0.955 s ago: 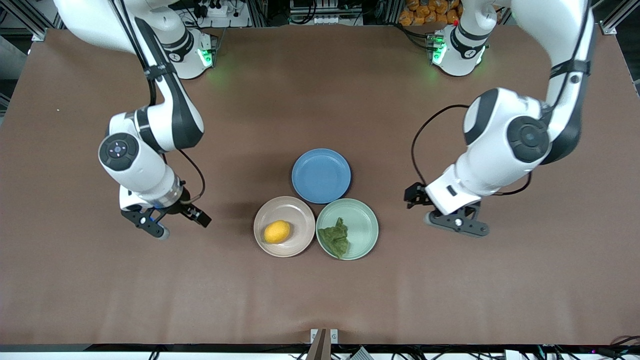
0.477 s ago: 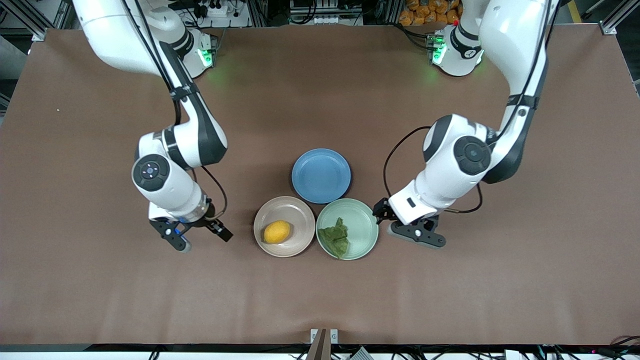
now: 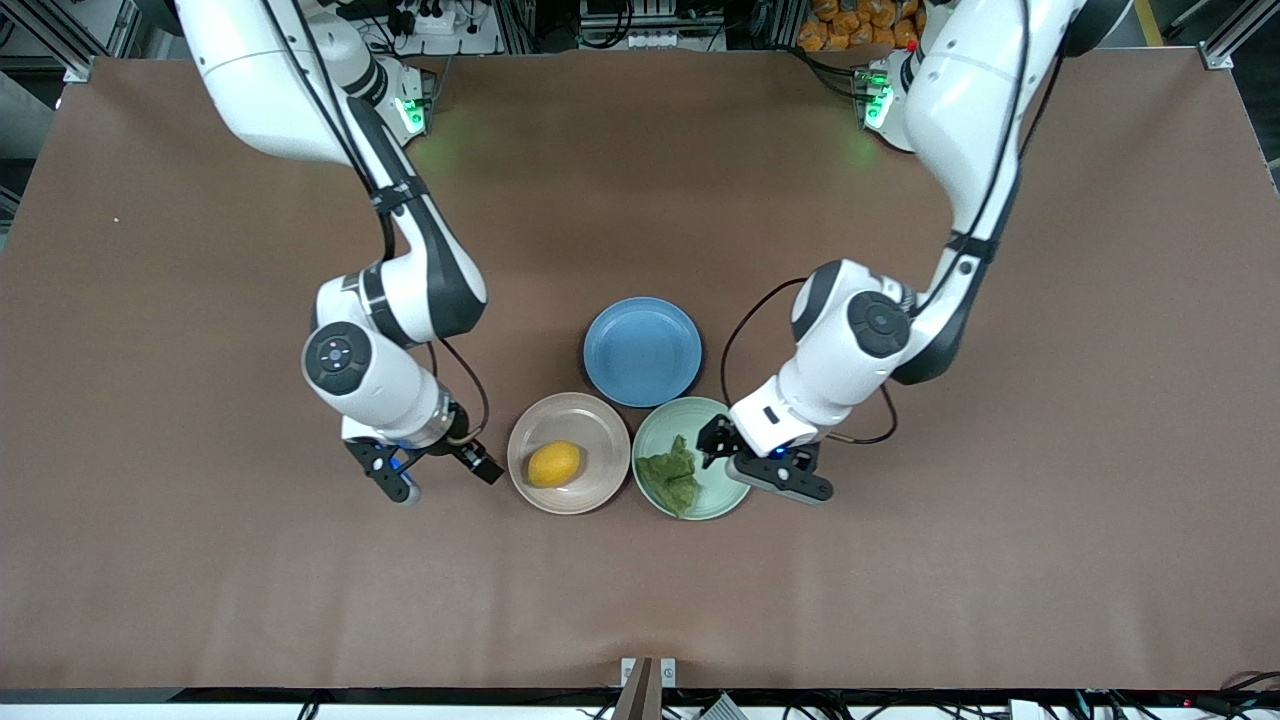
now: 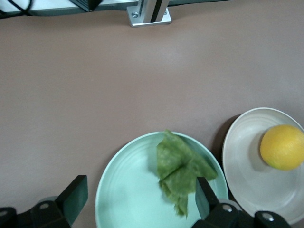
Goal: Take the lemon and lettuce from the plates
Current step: 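Lower the right gripper onto the lemon while the left gripper lowers onto the lettuce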
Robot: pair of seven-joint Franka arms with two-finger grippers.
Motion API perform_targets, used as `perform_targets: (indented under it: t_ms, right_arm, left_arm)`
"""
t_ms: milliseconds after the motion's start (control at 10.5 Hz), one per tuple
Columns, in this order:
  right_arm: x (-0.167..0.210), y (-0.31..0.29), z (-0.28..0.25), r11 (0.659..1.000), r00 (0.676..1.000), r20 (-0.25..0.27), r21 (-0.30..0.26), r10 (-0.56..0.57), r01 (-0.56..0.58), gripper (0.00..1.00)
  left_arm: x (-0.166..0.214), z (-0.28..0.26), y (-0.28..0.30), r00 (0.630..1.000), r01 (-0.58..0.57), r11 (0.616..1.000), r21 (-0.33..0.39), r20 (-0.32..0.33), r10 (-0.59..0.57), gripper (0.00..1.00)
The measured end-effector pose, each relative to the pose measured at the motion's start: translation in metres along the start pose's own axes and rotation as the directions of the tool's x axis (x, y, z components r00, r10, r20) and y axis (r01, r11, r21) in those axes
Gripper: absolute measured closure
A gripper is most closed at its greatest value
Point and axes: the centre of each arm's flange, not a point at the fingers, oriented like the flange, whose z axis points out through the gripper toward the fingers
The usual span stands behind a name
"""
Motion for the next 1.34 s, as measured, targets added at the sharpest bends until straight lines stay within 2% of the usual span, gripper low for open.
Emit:
perform_targets:
  t_ms: [286, 477, 859, 1145, 1241, 1336]
  right_arm:
    - [-0.018, -0.021, 0.019, 0.993, 0.994, 0.038, 0.046, 0.103, -0.105, 0.0]
    - [-0.029, -0.041, 0.032, 0.988, 0.989, 0.041, 0.062, 0.14, -0.142, 0.0]
    - [-0.048, -0.05, 0.078, 0.99, 0.992, 0.033, 0.062, 0.123, -0.125, 0.0]
    - [-0.054, -0.047, 0.107, 0.991, 0.993, 0.026, 0.058, 0.118, -0.119, 0.0]
    - [-0.058, -0.048, 0.111, 0.992, 0.993, 0.026, 0.056, 0.113, -0.115, 0.05]
    - [-0.064, -0.05, 0.114, 0.992, 0.994, 0.021, 0.067, 0.104, -0.106, 0.19]
  left_arm:
    - [-0.011, 0.038, -0.003, 0.996, 0.005, 1.0, -0.008, -0.092, -0.006, 0.0]
    - [-0.021, 0.066, -0.007, 0.993, 0.007, 1.0, -0.009, -0.117, -0.008, 0.0]
    - [-0.045, 0.112, 0.012, 0.983, -0.019, 0.999, -0.026, -0.182, 0.014, 0.0]
    - [-0.049, 0.124, 0.014, 0.98, -0.022, 0.999, -0.031, -0.198, 0.016, 0.0]
    - [-0.049, 0.124, 0.015, 0.98, -0.023, 0.999, -0.031, -0.199, 0.016, 0.0]
    - [-0.049, 0.124, 0.016, 0.98, -0.024, 0.999, -0.032, -0.199, 0.017, 0.04]
